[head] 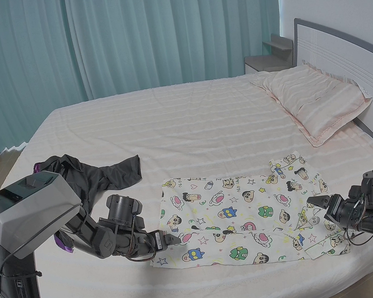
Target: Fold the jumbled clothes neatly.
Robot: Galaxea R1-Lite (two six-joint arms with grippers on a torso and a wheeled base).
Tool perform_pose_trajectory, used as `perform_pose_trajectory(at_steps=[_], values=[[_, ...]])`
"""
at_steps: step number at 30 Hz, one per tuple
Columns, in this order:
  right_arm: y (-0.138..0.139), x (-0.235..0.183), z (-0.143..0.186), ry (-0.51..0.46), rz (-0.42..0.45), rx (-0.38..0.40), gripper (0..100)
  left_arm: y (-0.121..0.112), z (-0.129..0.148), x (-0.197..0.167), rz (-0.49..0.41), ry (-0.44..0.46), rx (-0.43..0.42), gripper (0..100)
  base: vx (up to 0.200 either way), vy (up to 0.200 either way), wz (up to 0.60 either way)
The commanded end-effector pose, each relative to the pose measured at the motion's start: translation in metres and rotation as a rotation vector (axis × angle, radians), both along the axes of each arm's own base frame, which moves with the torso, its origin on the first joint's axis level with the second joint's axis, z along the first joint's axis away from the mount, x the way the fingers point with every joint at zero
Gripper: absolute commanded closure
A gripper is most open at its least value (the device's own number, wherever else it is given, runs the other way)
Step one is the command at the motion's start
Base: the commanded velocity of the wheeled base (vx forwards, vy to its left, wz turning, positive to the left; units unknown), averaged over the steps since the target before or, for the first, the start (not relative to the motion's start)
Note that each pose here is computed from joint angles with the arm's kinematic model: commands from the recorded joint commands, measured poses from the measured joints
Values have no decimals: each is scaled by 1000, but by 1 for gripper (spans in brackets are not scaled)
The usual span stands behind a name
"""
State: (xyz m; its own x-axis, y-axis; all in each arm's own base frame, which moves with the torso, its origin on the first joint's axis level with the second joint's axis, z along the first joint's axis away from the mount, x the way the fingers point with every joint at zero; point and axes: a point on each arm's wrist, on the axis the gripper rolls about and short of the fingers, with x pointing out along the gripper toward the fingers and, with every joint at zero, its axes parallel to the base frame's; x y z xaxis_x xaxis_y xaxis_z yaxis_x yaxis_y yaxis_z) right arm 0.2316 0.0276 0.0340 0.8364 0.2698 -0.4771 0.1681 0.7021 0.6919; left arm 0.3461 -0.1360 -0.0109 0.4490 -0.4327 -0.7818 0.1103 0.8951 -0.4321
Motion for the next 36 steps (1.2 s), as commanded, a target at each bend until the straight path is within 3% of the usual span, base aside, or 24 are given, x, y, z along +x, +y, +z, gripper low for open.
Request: perform_pose_trajectory(at_steps=[1,6,7,15,21,36], values=[[0,0,-2,7,0,0,0,-4,2,2,-4,-9,-7,0,0,0,0],[0,0,-2,7,0,0,0,-5,-3,2,-9,-2,-2,0,0,0,0],[0,0,-2,7,0,1,0,-5,-3,3,-6,0,-2,100,0,0,0],[0,1,-5,21,-2,0,0,5,-8,1,16,28,17,100,0,0,0],[0,1,-6,24,-1,-2,0,11,-9,-15,46,47,80,100,0,0,0],[-1,1,-6,26,-3,-2,0,16,-6,-34,47,82,98,100,0,0,0]])
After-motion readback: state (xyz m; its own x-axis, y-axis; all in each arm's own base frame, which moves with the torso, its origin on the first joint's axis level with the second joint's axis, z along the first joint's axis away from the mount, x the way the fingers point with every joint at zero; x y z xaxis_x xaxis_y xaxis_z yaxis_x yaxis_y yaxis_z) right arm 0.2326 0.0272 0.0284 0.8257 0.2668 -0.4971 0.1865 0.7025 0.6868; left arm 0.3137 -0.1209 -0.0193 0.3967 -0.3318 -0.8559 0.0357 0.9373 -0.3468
